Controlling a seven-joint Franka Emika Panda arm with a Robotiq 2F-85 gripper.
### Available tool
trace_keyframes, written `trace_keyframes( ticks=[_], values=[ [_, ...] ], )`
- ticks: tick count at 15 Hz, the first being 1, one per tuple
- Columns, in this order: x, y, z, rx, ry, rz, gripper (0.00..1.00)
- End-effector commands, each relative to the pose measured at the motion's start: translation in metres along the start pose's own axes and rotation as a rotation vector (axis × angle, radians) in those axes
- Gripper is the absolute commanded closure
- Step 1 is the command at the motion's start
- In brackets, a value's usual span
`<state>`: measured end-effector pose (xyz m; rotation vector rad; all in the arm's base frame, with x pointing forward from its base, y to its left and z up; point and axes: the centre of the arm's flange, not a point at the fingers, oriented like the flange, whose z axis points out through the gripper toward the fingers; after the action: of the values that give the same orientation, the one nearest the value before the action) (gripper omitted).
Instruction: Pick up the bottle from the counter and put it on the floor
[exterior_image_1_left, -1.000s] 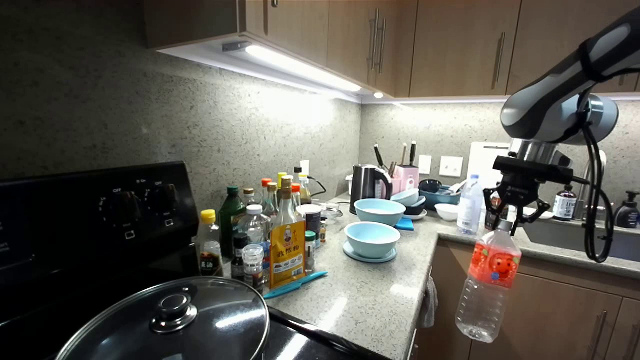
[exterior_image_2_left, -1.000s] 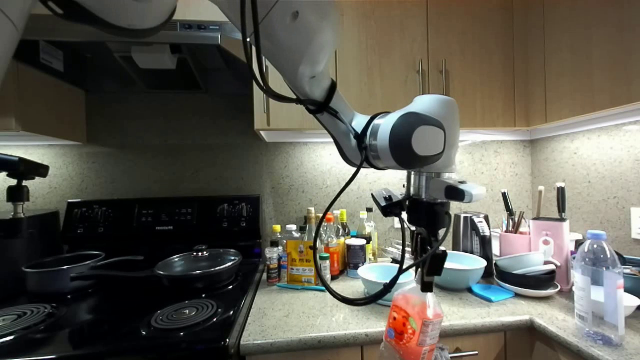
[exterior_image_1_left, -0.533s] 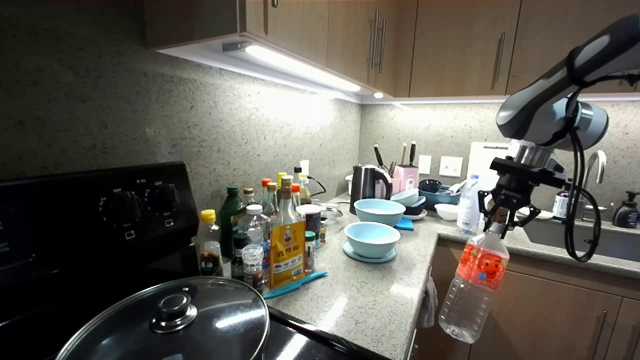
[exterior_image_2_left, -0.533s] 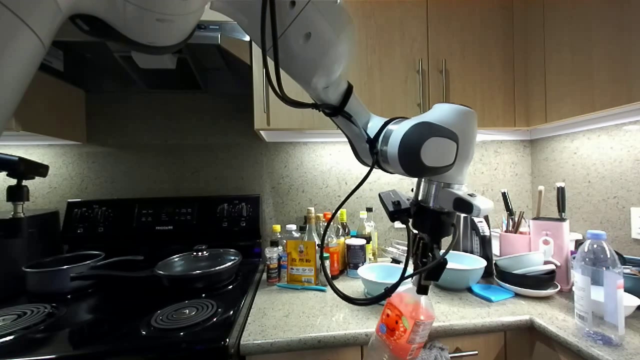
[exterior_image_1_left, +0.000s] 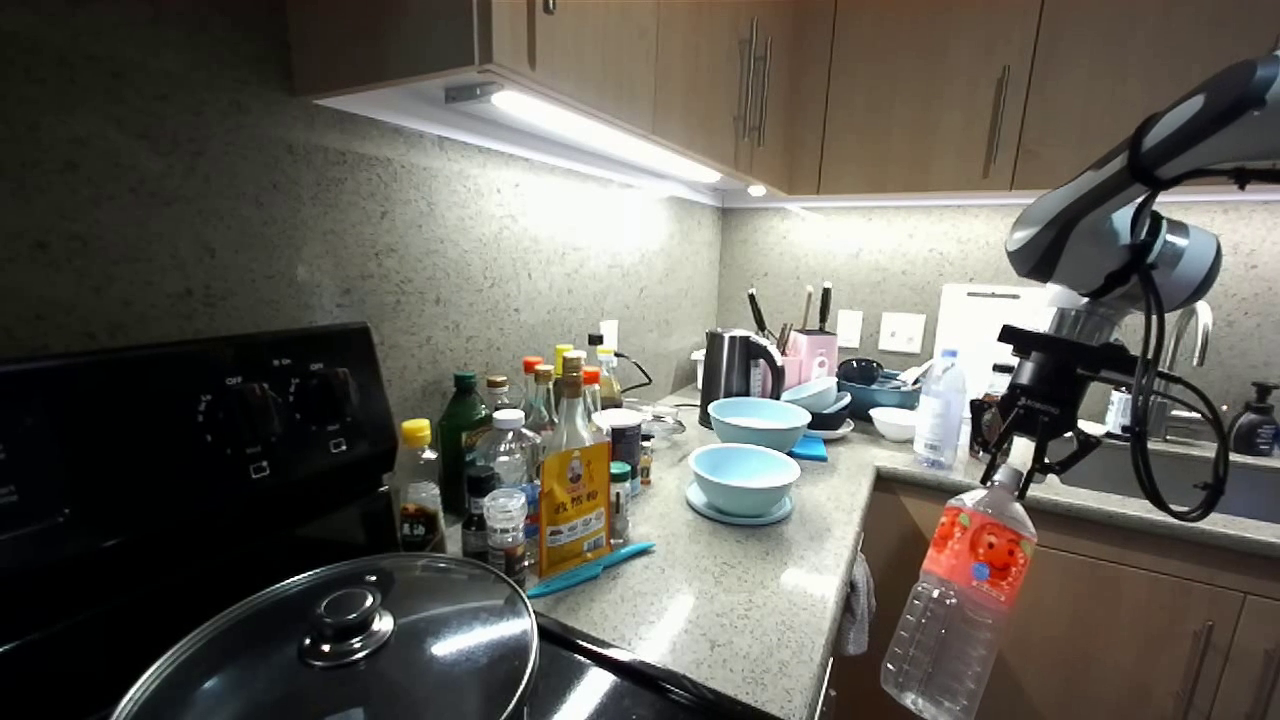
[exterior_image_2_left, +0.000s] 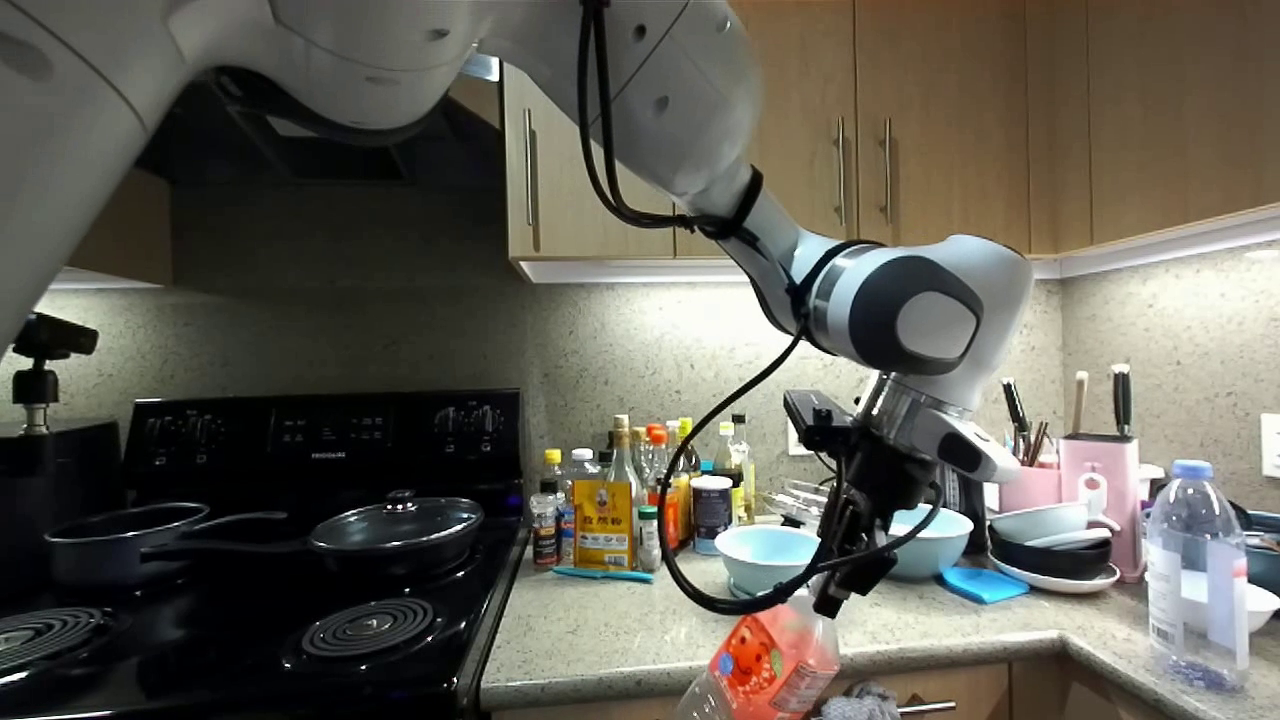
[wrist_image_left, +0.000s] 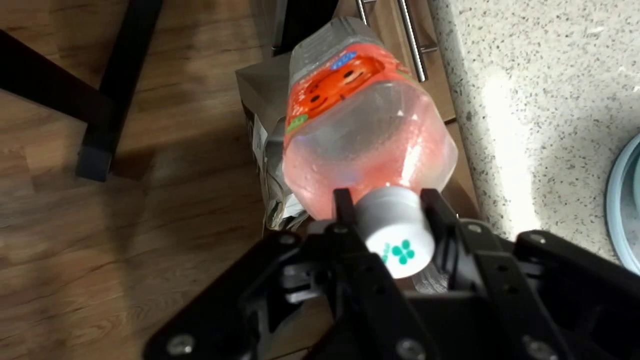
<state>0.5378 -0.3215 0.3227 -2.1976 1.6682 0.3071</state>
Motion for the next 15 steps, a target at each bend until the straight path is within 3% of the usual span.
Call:
trace_keyframes(
  ticks=[1, 4, 5, 10, 15],
  values=[
    [0.004, 0.001, 0.001, -0.003, 0.001, 0.004, 0.63],
    [0.003, -0.001, 0.004, -0.007, 0.0, 0.002, 0.63],
    [0.003, -0.001, 0.004, -0.007, 0.0, 0.001, 0.88],
    [0.04, 0.003, 0.015, 0.022, 0.111, 0.027, 0.88],
    [0.068, 0.019, 0.039, -0.009, 0.079, 0.082, 0.88]
  ],
)
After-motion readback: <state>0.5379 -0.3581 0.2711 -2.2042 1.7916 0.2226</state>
